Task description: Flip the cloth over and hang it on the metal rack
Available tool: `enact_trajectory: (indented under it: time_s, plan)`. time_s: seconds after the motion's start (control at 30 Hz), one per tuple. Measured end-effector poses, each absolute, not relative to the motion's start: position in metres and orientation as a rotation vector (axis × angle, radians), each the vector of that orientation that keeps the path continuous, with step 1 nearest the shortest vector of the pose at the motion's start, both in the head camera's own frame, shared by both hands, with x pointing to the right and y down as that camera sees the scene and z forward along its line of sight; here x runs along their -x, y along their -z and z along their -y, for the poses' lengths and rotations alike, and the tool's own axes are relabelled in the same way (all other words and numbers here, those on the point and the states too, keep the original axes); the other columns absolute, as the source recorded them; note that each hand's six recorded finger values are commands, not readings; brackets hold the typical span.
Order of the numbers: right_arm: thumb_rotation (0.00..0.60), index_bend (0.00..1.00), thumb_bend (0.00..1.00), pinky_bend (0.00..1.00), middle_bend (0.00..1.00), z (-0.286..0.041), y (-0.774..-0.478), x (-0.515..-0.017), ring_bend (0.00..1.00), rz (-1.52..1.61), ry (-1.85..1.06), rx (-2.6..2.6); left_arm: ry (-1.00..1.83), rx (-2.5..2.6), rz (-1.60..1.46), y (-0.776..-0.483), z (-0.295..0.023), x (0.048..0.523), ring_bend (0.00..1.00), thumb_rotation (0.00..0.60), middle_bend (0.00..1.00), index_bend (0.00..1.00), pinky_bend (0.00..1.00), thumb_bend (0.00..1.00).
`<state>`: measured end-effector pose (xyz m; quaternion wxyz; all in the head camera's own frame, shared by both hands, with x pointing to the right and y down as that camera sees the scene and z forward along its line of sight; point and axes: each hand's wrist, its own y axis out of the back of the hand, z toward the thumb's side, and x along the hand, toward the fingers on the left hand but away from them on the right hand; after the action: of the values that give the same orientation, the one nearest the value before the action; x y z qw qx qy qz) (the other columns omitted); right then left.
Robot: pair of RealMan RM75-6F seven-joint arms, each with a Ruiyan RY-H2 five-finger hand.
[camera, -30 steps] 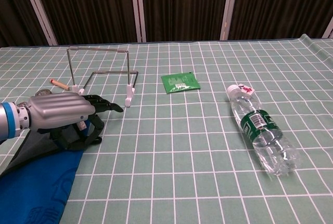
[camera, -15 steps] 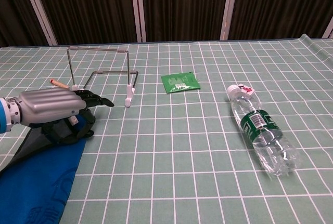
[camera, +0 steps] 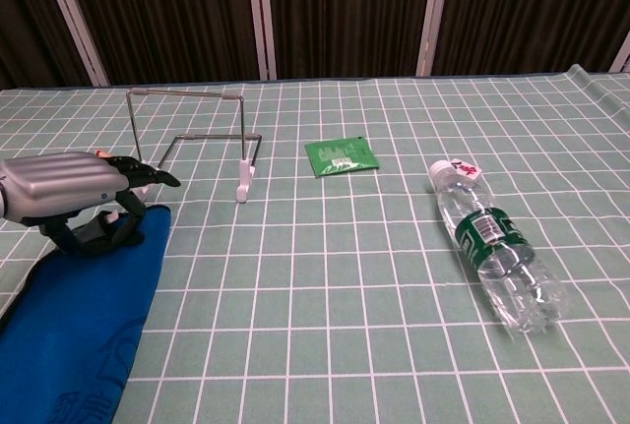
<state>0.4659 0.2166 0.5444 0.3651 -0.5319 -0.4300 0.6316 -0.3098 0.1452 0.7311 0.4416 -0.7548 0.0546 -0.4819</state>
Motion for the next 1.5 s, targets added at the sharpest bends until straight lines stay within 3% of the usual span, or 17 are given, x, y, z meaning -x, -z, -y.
enact_trajectory:
  time_s: [0.33,0.6,0.67,0.8,0.87,1.03,1.1,1.17,1.2,1.23,1.33,1.4,1.5]
  plan:
    - [0.6,0.0,0.0,0.0,0.0,-0.217,-0.544,-0.465,0.0,1.105,-1.622,1.37,1.251,1.86,-0.195,-0.727,-0.139,0.343,0.0,0.6,0.0,0.67,0.0,0.54]
    - [0.6,0.0,0.0,0.0,0.0,-0.217,-0.543,-0.463,0.0,1.104,-1.613,1.375,1.233,1.895,-0.266,-0.717,-0.139,0.357,0.0,0.6,0.0,0.52,0.0,0.52]
    - [0.6,0.0,0.0,0.0,0.0,-0.217,-0.543,-0.463,0.0,1.106,-1.612,1.376,1.213,1.899,-0.292,-0.711,-0.139,0.36,0.0,0.6,0.0,0.45,0.0,0.46]
    - [0.6,0.0,0.0,0.0,0.0,-0.217,-0.54,-0.463,0.0,1.115,-1.606,1.377,1.19,1.89,-0.357,-0.698,-0.138,0.371,0.0,0.6,0.0,0.19,0.0,0.29]
    - [0.6,0.0,0.0,0.0,0.0,-0.217,-0.54,-0.463,0.0,1.115,-1.604,1.38,1.193,1.872,-0.421,-0.689,-0.135,0.381,0.0,0.6,0.0,0.12,0.0,0.23]
    - [0.6,0.0,0.0,0.0,0.0,-0.217,-0.54,-0.461,0.0,1.111,-1.598,1.389,1.208,1.846,-0.555,-0.669,-0.123,0.396,0.0,0.6,0.0,0.1,0.0,0.15]
    - [0.6,0.0,0.0,0.0,0.0,-0.217,-0.539,-0.461,0.0,1.115,-1.593,1.39,1.206,1.847,-0.585,-0.664,-0.12,0.396,0.03,0.6,0.06,0.1,0.0,0.14]
    - [0.6,0.0,0.0,0.0,0.0,-0.217,-0.538,-0.461,0.0,1.118,-1.59,1.39,1.204,1.847,-0.611,-0.659,-0.117,0.393,0.17,0.6,0.23,0.1,0.1,0.14]
    - [0.6,0.0,0.0,0.0,0.0,-0.217,-0.538,-0.461,0.0,1.12,-1.589,1.39,1.204,1.847,-0.62,-0.657,-0.116,0.392,0.3,0.6,0.35,0.1,0.22,0.14]
    - [0.6,0.0,0.0,0.0,0.0,-0.217,-0.537,-0.461,0.0,1.122,-1.588,1.39,1.204,1.846,-0.626,-0.656,-0.115,0.391,0.46,0.6,0.49,0.1,0.42,0.14]
    - [0.6,0.0,0.0,0.0,0.0,-0.217,-0.536,-0.462,0.0,1.125,-1.585,1.39,1.212,1.844,-0.618,-0.654,-0.112,0.382,0.77,0.6,0.78,0.15,0.9,0.14]
    - [0.6,0.0,0.0,0.0,0.0,-0.217,-0.536,-0.462,0.0,1.126,-1.585,1.392,1.221,1.841,-0.599,-0.655,-0.111,0.376,0.87,0.6,0.87,0.21,0.99,0.14]
    - [0.6,0.0,0.0,0.0,0.0,-0.216,-0.536,-0.463,0.0,1.127,-1.586,1.391,1.243,1.835,-0.549,-0.662,-0.111,0.363,0.94,0.6,0.95,0.27,1.0,0.14]
